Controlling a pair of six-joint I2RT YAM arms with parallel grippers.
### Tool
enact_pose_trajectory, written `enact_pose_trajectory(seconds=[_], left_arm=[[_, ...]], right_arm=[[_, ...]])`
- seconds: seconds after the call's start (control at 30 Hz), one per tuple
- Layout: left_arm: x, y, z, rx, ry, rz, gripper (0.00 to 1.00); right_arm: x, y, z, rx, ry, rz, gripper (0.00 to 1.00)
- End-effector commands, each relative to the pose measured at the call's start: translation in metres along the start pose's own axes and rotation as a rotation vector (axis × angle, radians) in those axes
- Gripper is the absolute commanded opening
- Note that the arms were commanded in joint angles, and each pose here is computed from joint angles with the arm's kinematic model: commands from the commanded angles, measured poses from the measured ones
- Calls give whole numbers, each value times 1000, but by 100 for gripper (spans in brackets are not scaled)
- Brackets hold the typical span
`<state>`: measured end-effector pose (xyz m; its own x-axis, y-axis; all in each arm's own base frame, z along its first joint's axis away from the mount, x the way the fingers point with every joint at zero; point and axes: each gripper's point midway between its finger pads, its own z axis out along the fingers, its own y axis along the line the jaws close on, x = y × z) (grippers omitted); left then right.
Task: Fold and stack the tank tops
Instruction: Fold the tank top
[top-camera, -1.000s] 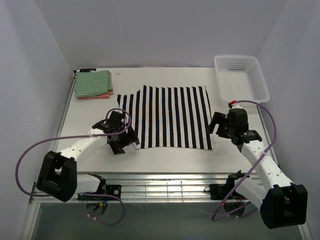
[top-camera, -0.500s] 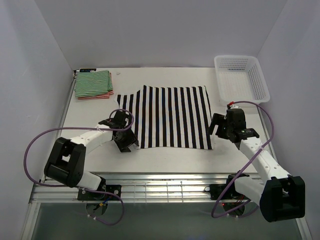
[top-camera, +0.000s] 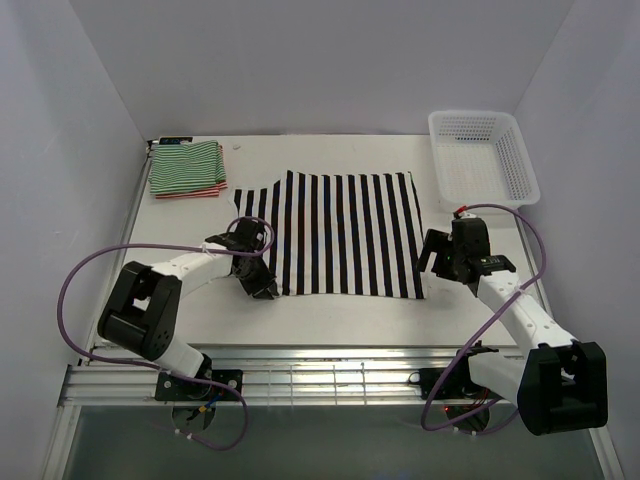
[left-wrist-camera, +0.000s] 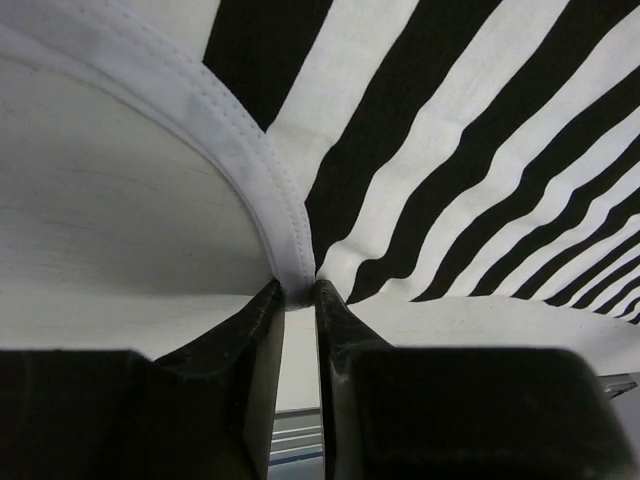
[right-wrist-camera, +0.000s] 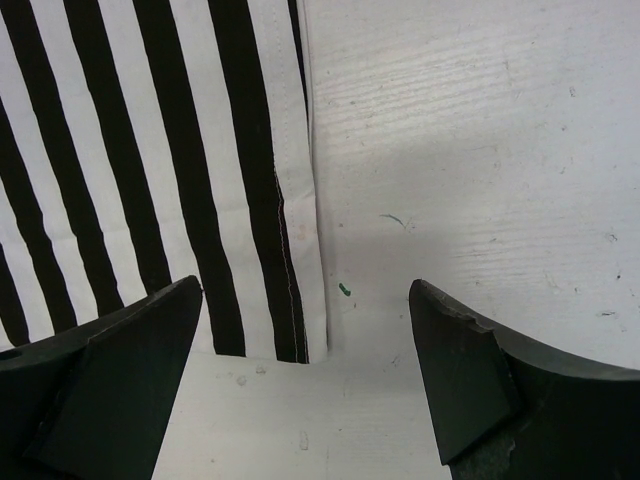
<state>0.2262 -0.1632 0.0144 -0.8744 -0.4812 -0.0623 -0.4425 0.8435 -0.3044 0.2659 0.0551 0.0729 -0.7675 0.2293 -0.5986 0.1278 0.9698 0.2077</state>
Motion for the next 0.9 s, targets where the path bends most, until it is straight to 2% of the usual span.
enact_pose_trajectory(seconds=[0.0,0.1,0.13,0.4,0.53,0.67,0.8,0.87], left_arm=[[1,20,12,-97,-7,4,29],[3,24,11,-113,-5,-2,4],[3,24,10,-109,-6,-3,0],[3,21,6,-99,-8,-10,0],[3,21,6,-100,-9,-13,0],[2,21,6,-101,-11,-13,0],[3,21,7,-103,-9,-18,0],[3,22,7,-106,-7,-22,0]], right_arm=[[2,0,1,-15,0,-12,90],[12,2,0,-33,31,-11,90],[16,2,0,-36,40,-7,90],[58,11,3,-124,181,14,92],[67,11,7,-129,224,15,100],[73,11,9,-131,253,21,82],[80,10,11,-122,283,34,50],[84,8,11,-115,293,42,45]])
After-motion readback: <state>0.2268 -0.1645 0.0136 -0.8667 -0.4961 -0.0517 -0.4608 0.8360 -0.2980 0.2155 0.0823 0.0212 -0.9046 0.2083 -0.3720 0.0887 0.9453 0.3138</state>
